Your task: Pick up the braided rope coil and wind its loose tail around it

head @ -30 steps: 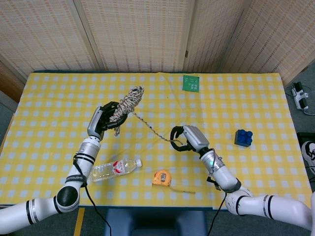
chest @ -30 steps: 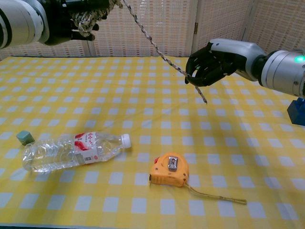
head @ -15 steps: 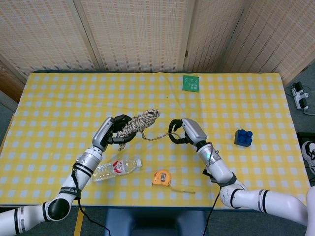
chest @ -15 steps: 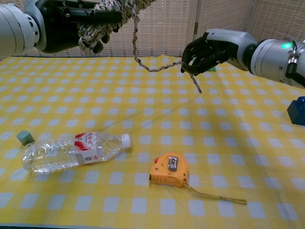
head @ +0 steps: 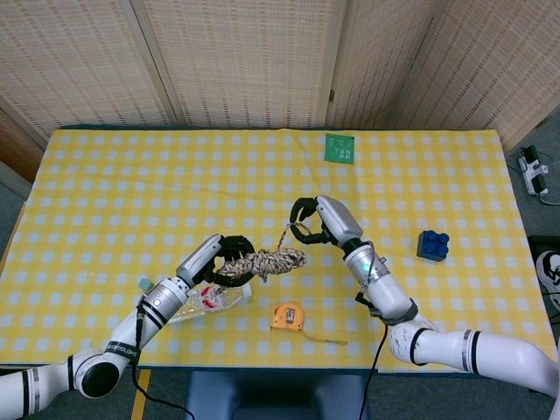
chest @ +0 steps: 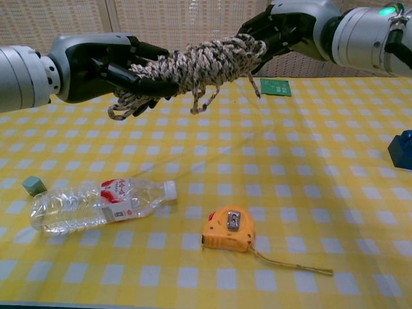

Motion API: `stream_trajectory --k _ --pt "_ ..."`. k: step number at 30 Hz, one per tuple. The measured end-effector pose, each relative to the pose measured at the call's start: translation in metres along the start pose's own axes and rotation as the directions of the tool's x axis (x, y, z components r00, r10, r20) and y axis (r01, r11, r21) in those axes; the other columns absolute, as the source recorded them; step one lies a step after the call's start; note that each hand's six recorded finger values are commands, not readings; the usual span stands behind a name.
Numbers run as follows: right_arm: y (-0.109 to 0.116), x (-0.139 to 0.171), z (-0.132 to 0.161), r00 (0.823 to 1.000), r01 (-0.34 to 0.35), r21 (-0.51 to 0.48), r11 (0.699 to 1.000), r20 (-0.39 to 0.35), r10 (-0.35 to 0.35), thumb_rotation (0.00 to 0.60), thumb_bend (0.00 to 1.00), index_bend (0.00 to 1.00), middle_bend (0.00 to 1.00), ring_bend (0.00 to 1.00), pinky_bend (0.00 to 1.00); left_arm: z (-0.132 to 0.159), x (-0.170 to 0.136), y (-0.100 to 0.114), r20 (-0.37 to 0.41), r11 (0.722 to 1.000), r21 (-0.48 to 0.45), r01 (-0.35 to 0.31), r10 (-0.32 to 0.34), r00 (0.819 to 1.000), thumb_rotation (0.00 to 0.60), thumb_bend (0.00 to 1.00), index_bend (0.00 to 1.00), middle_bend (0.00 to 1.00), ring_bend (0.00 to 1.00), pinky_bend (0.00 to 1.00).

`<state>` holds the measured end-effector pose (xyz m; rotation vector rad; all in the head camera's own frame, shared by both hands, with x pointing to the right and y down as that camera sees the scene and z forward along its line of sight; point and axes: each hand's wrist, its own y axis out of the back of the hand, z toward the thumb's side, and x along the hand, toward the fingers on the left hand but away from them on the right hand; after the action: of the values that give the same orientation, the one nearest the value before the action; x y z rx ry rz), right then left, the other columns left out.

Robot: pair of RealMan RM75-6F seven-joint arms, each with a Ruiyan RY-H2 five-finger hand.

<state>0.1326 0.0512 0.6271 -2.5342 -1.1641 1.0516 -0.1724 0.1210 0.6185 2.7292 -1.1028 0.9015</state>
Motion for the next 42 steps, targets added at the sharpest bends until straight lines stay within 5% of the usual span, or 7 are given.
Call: stream_trajectory --k 9,19,32,42 --pt "0.0 0.007 0.019 1.0 0.009 -0.032 0.999 -0.029 -0.009 0.6 0.55 0.67 0.49 0.44 0.4 -0.016 0.009 0.0 -0.017 0.974 0.225 -0.013 0.017 1.0 0.6 0.74 0.66 0.68 0.63 0.7" --pt "-0.008 0.009 0.028 0.999 -0.009 -0.066 0.998 -0.039 0.006 0.6 0.55 0.68 0.5 0.45 0.41 -0.031 0.018 -0.008 -0.067 0.882 0.469 -0.041 0.082 0.994 0.6 0.75 0.66 0.68 0.63 0.7" --pt "-0.029 0.014 0.044 0.997 -0.031 -0.048 0.998 -0.074 0.028 0.6 0.57 0.68 0.5 0.45 0.44 -0.036 0.032 -0.021 -0.139 0.819 0.569 -0.065 0.174 0.975 0.6 0.74 0.67 0.68 0.66 0.71" --pt "-0.045 0.029 0.045 0.995 -0.075 -0.047 0.996 -0.07 0.072 0.6 0.57 0.68 0.5 0.45 0.46 -0.037 0.04 0.001 -0.191 0.861 0.456 -0.224 0.34 0.921 0.6 0.74 0.67 0.68 0.69 0.75"
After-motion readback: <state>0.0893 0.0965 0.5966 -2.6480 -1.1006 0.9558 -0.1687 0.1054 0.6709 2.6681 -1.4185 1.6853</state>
